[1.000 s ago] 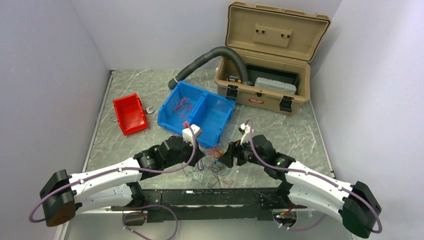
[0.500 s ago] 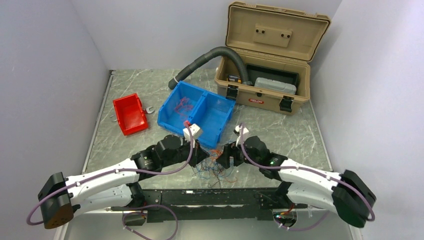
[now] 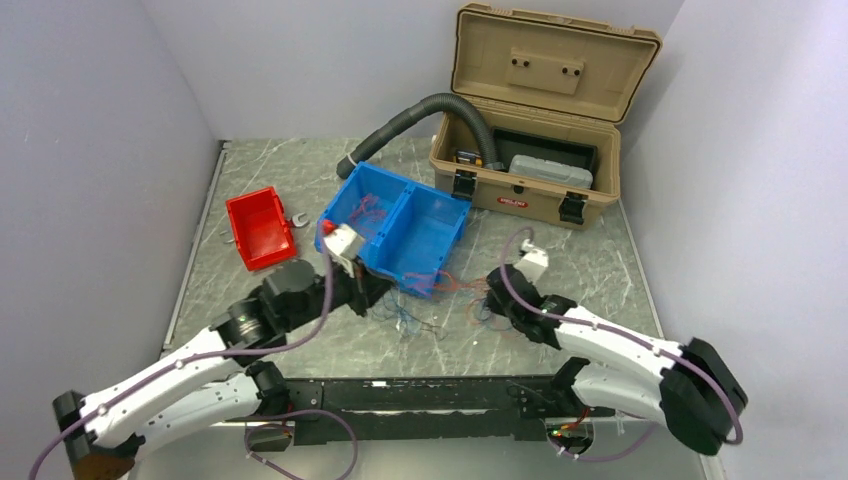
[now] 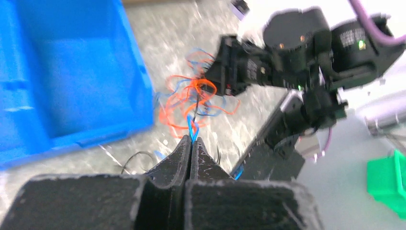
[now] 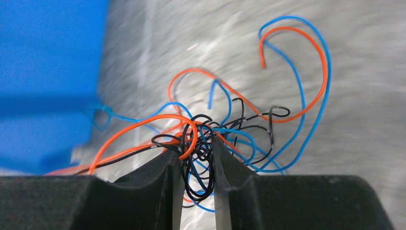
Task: Untangle the cables
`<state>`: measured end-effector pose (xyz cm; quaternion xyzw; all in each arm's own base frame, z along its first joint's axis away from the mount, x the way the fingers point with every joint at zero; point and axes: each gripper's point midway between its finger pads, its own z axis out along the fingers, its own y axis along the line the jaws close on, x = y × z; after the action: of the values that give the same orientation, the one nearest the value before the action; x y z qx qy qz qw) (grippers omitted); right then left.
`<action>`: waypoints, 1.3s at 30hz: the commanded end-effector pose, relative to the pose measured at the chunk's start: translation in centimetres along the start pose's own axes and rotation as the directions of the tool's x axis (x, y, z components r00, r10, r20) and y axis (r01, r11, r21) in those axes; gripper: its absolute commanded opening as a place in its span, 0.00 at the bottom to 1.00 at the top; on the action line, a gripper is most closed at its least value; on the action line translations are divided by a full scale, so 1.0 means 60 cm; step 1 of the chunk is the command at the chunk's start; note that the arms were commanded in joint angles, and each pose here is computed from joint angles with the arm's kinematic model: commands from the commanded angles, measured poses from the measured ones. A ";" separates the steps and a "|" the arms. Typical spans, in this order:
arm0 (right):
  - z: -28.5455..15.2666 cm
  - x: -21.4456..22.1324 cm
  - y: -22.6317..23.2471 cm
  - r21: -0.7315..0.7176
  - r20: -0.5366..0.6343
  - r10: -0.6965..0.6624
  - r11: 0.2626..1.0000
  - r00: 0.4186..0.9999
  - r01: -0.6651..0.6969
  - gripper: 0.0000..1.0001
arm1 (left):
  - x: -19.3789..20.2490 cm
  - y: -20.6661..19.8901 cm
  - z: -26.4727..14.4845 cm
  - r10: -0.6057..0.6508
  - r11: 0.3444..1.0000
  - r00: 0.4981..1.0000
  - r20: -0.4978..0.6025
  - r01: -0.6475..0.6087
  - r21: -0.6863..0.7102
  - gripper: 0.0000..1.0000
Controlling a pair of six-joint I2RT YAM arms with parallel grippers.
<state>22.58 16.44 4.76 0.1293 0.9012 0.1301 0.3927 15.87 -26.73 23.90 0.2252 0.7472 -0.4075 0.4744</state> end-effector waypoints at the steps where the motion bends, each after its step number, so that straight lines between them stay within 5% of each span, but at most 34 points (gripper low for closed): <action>1: -0.028 -0.044 -0.134 0.293 0.131 0.132 0.942 0.983 -0.166 0.26 | -0.074 0.053 -0.055 0.017 0.982 0.995 0.102 0.002 -0.187 0.00; 4: -0.042 -0.069 -0.149 0.280 0.181 0.200 0.928 0.963 -0.245 0.26 | -0.068 0.125 -0.079 -0.010 0.912 0.996 0.087 0.045 -0.407 0.00; 7: -0.070 -0.104 -0.173 0.320 0.271 0.224 0.896 0.936 -0.307 0.23 | -0.044 0.201 -0.128 -0.079 0.747 0.994 0.073 0.107 -0.656 0.00; 10: -0.092 -0.141 -0.189 0.354 0.326 0.200 0.880 0.924 -0.316 0.22 | -0.037 0.233 -0.159 -0.092 0.651 0.993 0.078 0.119 -0.750 0.00; 18: -0.134 -0.195 -0.216 0.390 0.442 0.194 0.838 0.876 -0.383 0.17 | -0.037 0.245 -0.194 -0.081 0.600 0.990 0.117 0.142 -0.787 0.00; 21: -0.130 -0.200 -0.195 0.323 0.423 0.176 0.887 0.889 -0.330 0.22 | -0.046 0.230 -0.183 -0.052 0.665 0.993 0.105 0.113 -0.738 0.00; 25: -0.118 -0.205 -0.135 0.174 0.345 0.084 0.973 0.935 -0.151 0.69 | -0.069 0.154 -0.123 0.035 0.882 0.995 0.095 0.014 -0.471 0.00; 27: -0.119 -0.202 -0.112 0.112 0.310 0.058 0.989 0.949 -0.097 0.78 | -0.078 0.121 -0.106 0.064 0.936 0.992 0.113 -0.020 -0.353 0.00; 32: -0.125 -0.195 -0.039 -0.113 0.267 -0.032 0.992 0.963 0.064 0.82 | -0.077 0.088 -0.087 0.088 0.969 0.992 0.090 -0.065 -0.237 0.00; 39: -0.153 -0.172 0.060 -0.439 0.269 -0.126 0.867 0.955 0.238 0.86 | -0.077 0.031 -0.067 0.098 0.995 0.993 0.071 -0.096 -0.040 0.00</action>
<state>23.68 10.80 16.22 0.0731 0.8377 0.1920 0.5061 18.39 -19.99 25.55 0.1883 0.7723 -0.3192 0.5159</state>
